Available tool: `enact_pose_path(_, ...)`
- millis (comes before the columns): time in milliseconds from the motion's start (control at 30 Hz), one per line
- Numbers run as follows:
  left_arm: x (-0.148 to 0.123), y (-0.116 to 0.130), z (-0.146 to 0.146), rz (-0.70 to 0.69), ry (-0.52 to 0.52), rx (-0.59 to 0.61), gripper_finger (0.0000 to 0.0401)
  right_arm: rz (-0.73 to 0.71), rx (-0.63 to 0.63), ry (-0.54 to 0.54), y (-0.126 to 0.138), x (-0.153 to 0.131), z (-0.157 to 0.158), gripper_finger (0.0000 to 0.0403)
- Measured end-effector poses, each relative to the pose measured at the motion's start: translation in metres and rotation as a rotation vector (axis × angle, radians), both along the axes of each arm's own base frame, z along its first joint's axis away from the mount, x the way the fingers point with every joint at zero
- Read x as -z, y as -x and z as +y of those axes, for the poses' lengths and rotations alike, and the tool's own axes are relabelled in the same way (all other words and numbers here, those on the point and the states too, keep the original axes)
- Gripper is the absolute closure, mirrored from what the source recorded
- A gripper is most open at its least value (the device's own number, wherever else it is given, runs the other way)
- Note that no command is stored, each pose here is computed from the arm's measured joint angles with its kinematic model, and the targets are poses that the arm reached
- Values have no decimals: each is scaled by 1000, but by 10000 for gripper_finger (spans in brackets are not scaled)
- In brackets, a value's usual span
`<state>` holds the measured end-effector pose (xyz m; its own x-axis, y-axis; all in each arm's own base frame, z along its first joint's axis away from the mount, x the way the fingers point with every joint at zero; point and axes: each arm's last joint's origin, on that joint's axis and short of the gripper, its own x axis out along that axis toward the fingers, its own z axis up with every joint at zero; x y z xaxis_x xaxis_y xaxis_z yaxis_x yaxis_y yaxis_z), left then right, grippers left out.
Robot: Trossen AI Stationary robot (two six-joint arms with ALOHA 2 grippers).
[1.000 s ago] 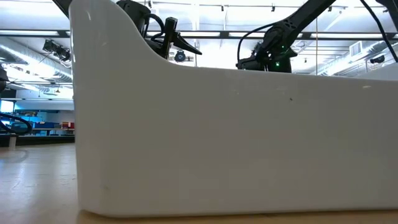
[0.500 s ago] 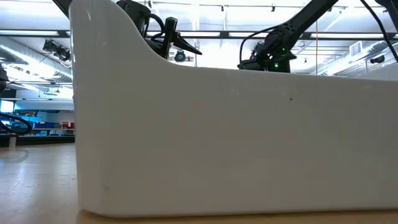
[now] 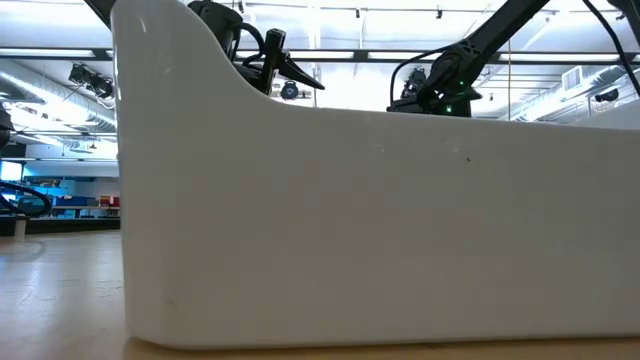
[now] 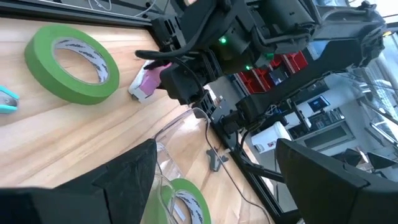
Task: Pick and place Stapler, Stapler remover, tape
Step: Put the pink stapler into the left transparent bin
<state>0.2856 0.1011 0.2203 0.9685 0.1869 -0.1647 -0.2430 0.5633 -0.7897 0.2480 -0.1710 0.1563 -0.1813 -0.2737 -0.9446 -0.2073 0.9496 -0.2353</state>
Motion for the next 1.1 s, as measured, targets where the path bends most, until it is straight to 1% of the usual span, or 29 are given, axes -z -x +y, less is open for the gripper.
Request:
enact_pose_path(267, 1, 0, 1, 9, -17, -19, 71, -23, 44, 8, -3, -3, -3, 269)
enact_pose_path(400, 1, 0, 1, 9, -18, -24, 71, -36, 75, 6, -6, -9, -5, 269)
enact_pose_path(467, 1, 0, 1, 9, -18, -26, 71, -46, 87, -4, -8, -17, -8, 270)
enact_pose_path(700, 1, 0, 1, 9, -19, -28, 71, -92, 132, 1, -20, -53, -15, 271)
enact_pose_path(900, 1, 0, 1, 10, -26, -28, 71, -196, 177, 38, -28, -101, -20, 271)
enact_pose_path(1100, 1, 0, 1, 10, -26, -28, 71, -262, 257, 49, -26, -151, -16, 271)
